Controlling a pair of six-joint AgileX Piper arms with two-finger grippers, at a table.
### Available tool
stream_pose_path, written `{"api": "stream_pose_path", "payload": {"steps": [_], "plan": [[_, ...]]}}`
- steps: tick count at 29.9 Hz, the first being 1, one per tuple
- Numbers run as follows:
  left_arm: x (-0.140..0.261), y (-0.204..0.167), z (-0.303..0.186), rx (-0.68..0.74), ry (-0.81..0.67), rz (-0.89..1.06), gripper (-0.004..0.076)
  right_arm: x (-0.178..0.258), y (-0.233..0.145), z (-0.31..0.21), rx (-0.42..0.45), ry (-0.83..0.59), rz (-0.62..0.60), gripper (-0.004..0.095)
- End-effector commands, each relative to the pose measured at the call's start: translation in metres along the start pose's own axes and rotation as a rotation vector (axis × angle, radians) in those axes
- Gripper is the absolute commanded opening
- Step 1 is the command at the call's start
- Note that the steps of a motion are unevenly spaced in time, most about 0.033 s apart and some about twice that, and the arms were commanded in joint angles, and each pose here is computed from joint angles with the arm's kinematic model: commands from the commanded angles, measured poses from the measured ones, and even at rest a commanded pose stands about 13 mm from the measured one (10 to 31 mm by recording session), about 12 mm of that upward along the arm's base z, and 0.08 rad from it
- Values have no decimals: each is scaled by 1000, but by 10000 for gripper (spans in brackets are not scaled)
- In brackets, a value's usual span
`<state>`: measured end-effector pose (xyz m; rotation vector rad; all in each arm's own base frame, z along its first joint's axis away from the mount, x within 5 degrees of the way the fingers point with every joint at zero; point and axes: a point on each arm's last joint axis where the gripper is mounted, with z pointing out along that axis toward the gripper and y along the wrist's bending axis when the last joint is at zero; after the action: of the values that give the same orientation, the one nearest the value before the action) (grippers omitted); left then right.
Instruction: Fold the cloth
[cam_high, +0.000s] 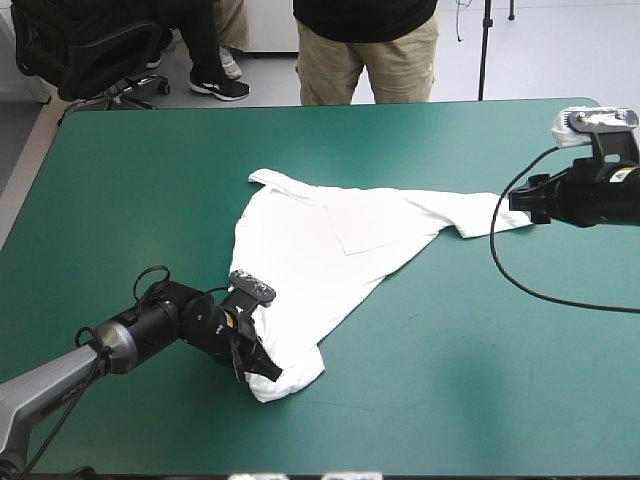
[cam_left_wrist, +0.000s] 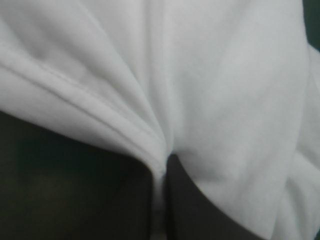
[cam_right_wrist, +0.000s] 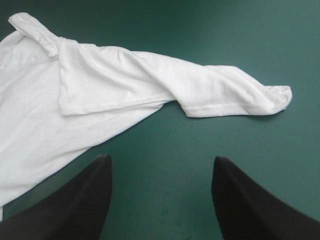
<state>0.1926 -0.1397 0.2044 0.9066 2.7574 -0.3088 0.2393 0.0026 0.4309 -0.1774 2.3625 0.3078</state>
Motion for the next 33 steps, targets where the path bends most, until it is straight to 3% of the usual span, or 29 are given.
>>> {"api": "stream_pose_path", "payload": {"steps": [1, 7, 13, 24, 33], "plan": [[2, 1, 0, -18, 25, 19, -9, -11, -3, 7, -18, -46, 15, 553], [1, 1, 0, -22, 9, 17, -9, -17, -16, 45, -35, 16, 16, 553], [0, 1, 0, -22, 5, 17, -9, -21, -36, 107, 119, 92, -13, 553], [1, 1, 0, -18, 11, -7, -9, -7, -70, 196, 176, 196, 76, 553], [1, 1, 0, -19, 9, -11, -9, -6, -87, 217, 273, 163, 50, 553]]}}
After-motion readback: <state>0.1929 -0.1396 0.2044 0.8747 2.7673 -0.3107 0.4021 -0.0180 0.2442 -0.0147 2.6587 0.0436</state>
